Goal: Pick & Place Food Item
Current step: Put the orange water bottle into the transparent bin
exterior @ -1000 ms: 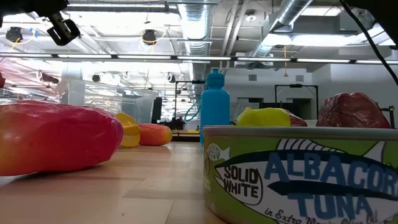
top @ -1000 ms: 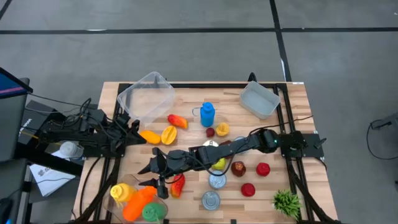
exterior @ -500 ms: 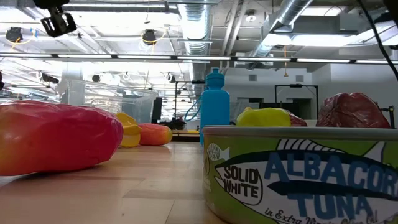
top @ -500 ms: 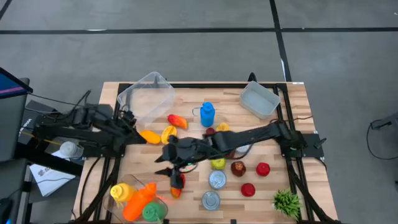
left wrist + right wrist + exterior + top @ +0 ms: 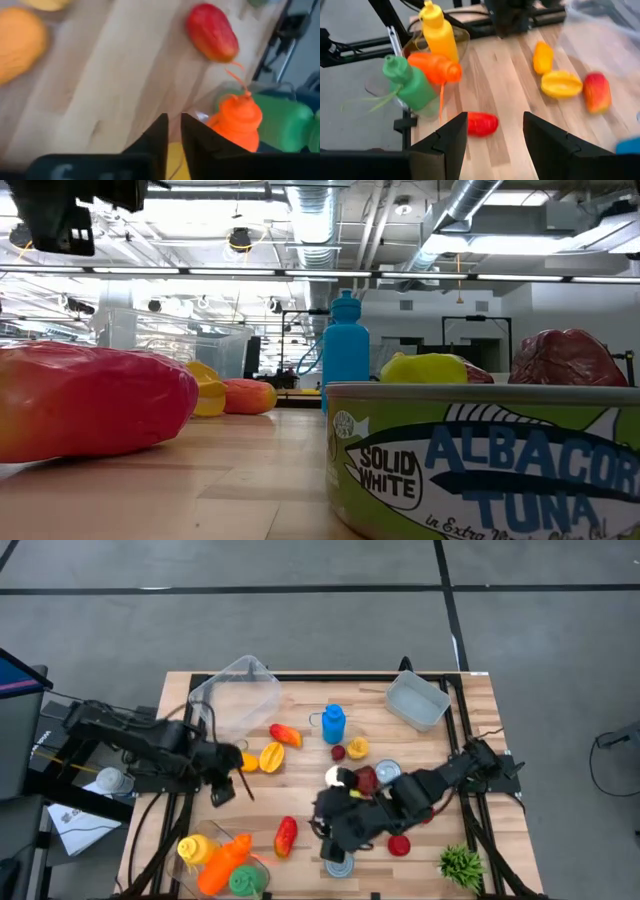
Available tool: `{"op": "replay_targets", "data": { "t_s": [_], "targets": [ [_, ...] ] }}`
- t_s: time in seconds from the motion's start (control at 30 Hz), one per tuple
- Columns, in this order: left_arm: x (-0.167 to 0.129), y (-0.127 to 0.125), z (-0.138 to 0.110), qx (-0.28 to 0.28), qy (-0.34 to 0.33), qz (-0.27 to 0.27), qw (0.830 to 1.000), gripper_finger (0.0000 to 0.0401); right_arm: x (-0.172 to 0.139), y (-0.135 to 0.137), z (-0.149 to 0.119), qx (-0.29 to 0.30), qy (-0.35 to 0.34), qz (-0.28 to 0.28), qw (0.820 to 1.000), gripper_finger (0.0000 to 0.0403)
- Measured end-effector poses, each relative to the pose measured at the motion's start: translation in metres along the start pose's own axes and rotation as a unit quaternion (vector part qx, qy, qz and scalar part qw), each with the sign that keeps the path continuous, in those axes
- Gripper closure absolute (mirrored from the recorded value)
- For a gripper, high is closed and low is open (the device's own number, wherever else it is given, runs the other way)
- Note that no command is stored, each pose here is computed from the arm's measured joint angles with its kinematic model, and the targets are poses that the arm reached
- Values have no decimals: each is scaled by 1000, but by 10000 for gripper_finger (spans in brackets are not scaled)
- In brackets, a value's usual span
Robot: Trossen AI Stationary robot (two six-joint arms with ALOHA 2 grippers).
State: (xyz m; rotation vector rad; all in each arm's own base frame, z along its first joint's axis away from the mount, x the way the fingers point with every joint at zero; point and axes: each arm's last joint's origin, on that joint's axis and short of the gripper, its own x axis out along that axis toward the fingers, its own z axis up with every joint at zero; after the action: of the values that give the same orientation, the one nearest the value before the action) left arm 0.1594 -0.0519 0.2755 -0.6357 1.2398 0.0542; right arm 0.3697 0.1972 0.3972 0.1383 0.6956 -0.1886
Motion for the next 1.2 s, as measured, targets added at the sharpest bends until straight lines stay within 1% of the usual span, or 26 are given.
{"op": "replay_targets", "data": {
  "t_s": [0.1, 0.2, 0.33, 0.4, 0.5, 0.57, 0.67, 0.9, 1.0, 1.1, 1.2],
  "targets": [
    [10, -14, 1, 30, 2, -18, 999, 314, -7, 7, -9, 18, 7, -13, 1000, 206],
    [14, -25, 0, 50, -7, -42, 998, 262, -13, 15, -16, 27, 5, -14, 1000, 194],
    [15, -36, -4, 48, -20, -72, 996, 194, -19, 20, -24, 37, 8, -25, 999, 186],
    [16, -40, -8, 41, -31, -68, 996, 168, -21, 21, -27, 40, 9, -34, 999, 186],
    [18, -48, -13, 41, -61, -61, 995, 143, -22, 21, -29, 45, 9, -45, 998, 188],
    [22, -54, -17, 46, -71, -58, 995, 136, -22, 21, -29, 47, 9, -46, 998, 190],
    [29, -64, -22, 58, -79, -59, 993, 136, -22, 21, -29, 46, 9, -47, 998, 192],
    [58, -78, -36, 83, -59, -20, 995, 137, -22, 21, -29, 47, 8, -47, 998, 192],
    [67, -83, -39, 92, -71, -6, 993, 134, -22, 21, -28, 48, 6, -45, 998, 192],
    [69, -84, -39, 94, -89, 4, 992, 135, -22, 21, -28, 49, 6, -44, 998, 192],
    [69, -84, -38, 91, -105, -5, 990, 136, -22, 21, -28, 50, 5, -44, 998, 192]
  ]
}}
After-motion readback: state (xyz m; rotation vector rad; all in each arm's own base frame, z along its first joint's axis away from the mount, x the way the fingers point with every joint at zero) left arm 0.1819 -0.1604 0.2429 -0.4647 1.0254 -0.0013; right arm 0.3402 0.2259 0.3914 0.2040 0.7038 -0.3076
